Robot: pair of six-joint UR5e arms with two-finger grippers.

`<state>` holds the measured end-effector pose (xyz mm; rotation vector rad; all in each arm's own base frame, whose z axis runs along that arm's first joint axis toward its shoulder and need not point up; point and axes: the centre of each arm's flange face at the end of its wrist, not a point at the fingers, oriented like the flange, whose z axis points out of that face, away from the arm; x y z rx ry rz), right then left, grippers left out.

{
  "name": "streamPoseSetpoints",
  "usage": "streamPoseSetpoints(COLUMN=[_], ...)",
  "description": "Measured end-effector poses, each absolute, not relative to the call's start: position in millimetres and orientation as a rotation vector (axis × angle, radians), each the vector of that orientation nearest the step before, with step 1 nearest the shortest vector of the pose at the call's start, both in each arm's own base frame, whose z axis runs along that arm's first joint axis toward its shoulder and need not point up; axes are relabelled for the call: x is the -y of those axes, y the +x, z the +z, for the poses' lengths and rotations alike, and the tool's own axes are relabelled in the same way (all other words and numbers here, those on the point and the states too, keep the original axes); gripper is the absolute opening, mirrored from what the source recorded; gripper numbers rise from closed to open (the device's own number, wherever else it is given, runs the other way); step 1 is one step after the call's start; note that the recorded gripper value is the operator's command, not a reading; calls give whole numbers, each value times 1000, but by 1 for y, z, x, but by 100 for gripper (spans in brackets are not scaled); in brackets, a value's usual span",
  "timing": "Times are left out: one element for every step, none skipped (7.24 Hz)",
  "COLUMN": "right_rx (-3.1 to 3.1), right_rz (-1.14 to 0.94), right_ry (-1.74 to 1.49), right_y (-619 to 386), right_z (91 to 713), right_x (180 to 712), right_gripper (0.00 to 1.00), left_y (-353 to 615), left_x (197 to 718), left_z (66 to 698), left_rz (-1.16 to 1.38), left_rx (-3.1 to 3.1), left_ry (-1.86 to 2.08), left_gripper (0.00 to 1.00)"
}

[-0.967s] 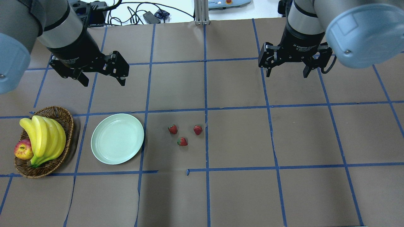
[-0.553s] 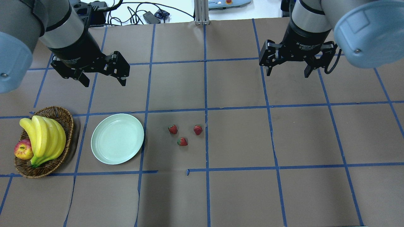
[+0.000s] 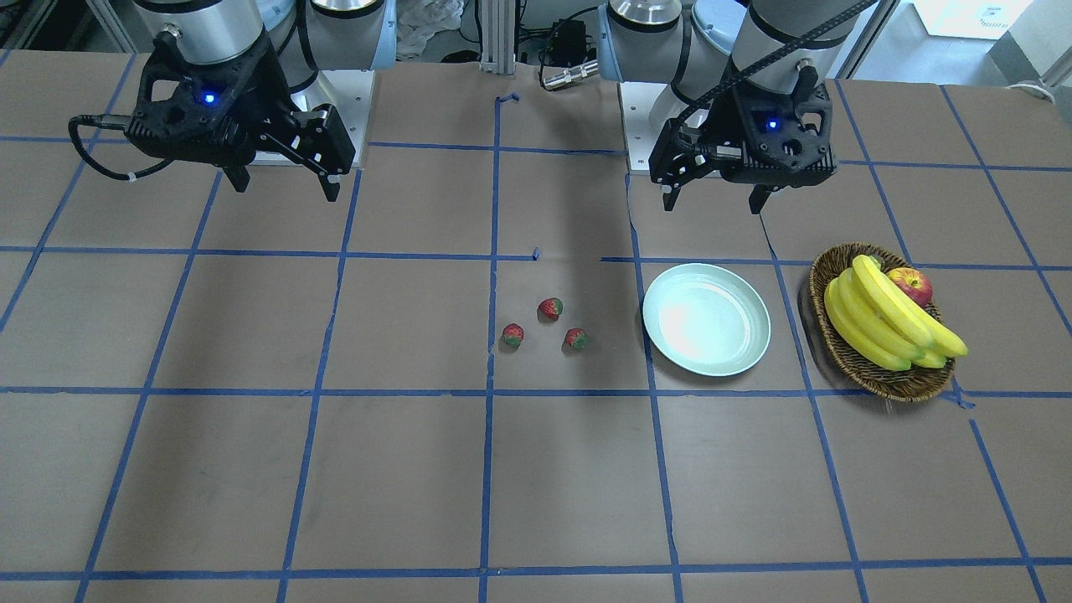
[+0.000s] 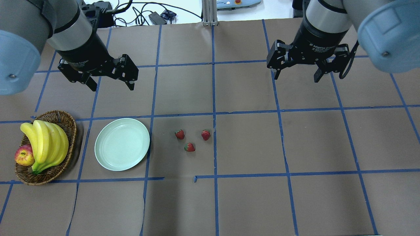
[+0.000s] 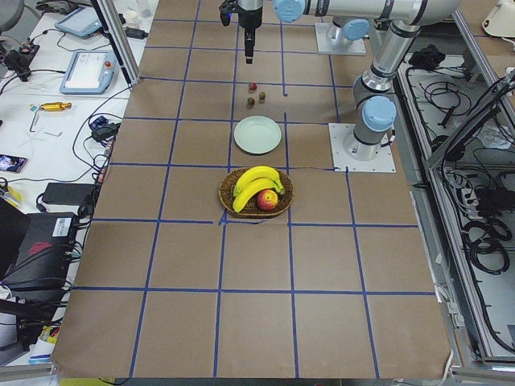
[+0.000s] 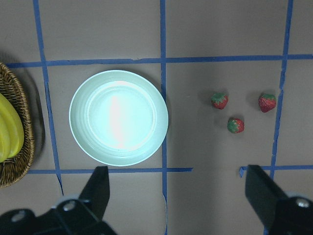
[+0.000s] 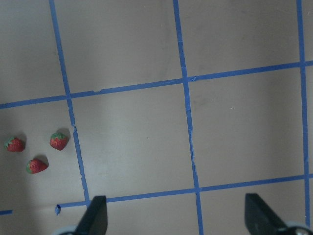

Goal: Collect all strawberries into plate
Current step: 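Reach the left gripper to the strawberries and grasp one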

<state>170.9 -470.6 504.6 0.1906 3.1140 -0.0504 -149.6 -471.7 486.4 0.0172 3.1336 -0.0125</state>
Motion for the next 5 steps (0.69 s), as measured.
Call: streamPoseSetpoints(right_rx=[-3110,-3107,-3107,-3110,-3123], right_rz=[-102,-143,-159,-163,-163], right_ry=[190,189,186,177,140], right_y=[171,171,172,171,171], right_z=[507,508,508,507,505], right_x=[474,477,478,479,479], right_gripper=[100,100,100,100,100], left_y=[-158,-167,-177,-187,-197], left_x=[473,476,480,481,479], left_z=[472,447,414,379,349], left_rz=[-3,-19,-54,-70,-60], left_rx=[-3132,-3131,-3133,-3134,-3133], left_ry=[16,13,-3,-31,-42], left_gripper=[100,100,100,99,99])
